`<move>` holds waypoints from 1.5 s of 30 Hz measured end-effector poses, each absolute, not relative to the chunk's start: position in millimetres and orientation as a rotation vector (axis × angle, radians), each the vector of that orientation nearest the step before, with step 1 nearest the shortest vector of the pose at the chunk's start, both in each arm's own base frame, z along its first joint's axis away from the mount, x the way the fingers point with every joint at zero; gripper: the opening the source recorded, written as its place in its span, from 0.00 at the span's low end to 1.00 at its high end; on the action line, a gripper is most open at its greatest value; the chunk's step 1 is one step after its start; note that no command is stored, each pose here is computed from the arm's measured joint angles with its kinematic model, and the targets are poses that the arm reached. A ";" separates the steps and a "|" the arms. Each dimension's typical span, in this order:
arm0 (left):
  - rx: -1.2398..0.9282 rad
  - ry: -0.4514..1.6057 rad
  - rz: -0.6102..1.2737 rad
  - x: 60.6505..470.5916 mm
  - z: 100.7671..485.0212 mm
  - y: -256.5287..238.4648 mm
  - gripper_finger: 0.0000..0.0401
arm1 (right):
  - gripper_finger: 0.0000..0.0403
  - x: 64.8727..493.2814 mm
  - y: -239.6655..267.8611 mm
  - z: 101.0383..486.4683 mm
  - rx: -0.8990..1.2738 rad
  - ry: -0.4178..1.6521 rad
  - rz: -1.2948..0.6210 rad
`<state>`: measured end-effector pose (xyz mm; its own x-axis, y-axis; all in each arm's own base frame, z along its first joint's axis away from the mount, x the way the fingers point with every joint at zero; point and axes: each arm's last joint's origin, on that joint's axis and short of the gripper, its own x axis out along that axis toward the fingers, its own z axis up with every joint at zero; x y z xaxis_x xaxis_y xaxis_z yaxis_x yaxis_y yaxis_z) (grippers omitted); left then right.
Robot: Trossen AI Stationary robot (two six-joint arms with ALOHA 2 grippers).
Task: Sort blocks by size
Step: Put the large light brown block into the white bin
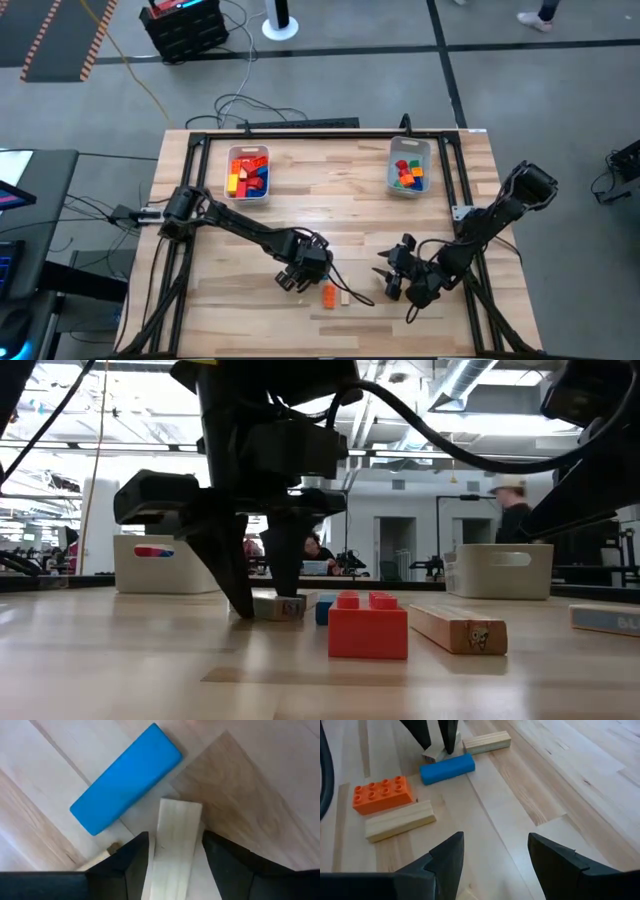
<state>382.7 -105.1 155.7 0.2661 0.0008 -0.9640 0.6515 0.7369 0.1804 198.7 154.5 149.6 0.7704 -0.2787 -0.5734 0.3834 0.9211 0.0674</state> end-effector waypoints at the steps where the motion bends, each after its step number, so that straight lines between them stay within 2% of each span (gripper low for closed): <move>1: 0.632 1.240 -0.480 382.5 155.7 -105.1 0.45 | 0.62 198.7 154.5 149.6 0.185 0.591 -0.361; 8: 0.610 1.267 -0.470 380.4 155.2 -104.5 0.26 | 0.62 199.1 154.9 149.8 0.192 0.587 -0.360; 10: 0.601 1.275 -0.453 379.9 155.3 -104.2 0.24 | 0.62 199.1 154.8 149.8 0.192 0.586 -0.360; 17: 0.656 1.390 -0.342 365.9 164.2 -96.9 0.24 | 0.62 199.1 154.8 149.8 0.192 0.586 -0.360; 22: 0.647 1.371 -0.184 351.0 205.9 -81.1 0.24 | 0.62 199.1 154.8 149.8 0.191 0.587 -0.360; 29: 0.534 1.357 0.140 310.8 254.1 -26.3 0.24 | 0.62 199.1 155.0 149.8 0.205 0.584 -0.363; 36: 0.368 1.357 0.435 247.0 253.6 37.7 0.27 | 0.62 199.0 155.1 149.7 0.208 0.583 -0.363; 40: 0.225 1.264 0.612 222.5 245.7 63.6 0.31 | 0.62 199.2 154.9 149.8 0.207 0.583 -0.364; 45: 0.167 1.256 0.651 212.3 243.5 73.2 0.37 | 0.62 199.3 154.7 149.8 0.207 0.583 -0.366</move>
<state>212.3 73.2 243.5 0.1580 0.5405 -0.8264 -0.3636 0.8099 0.4602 199.3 154.7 149.8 0.7734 -0.2770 -0.5702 0.3928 0.9154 0.0880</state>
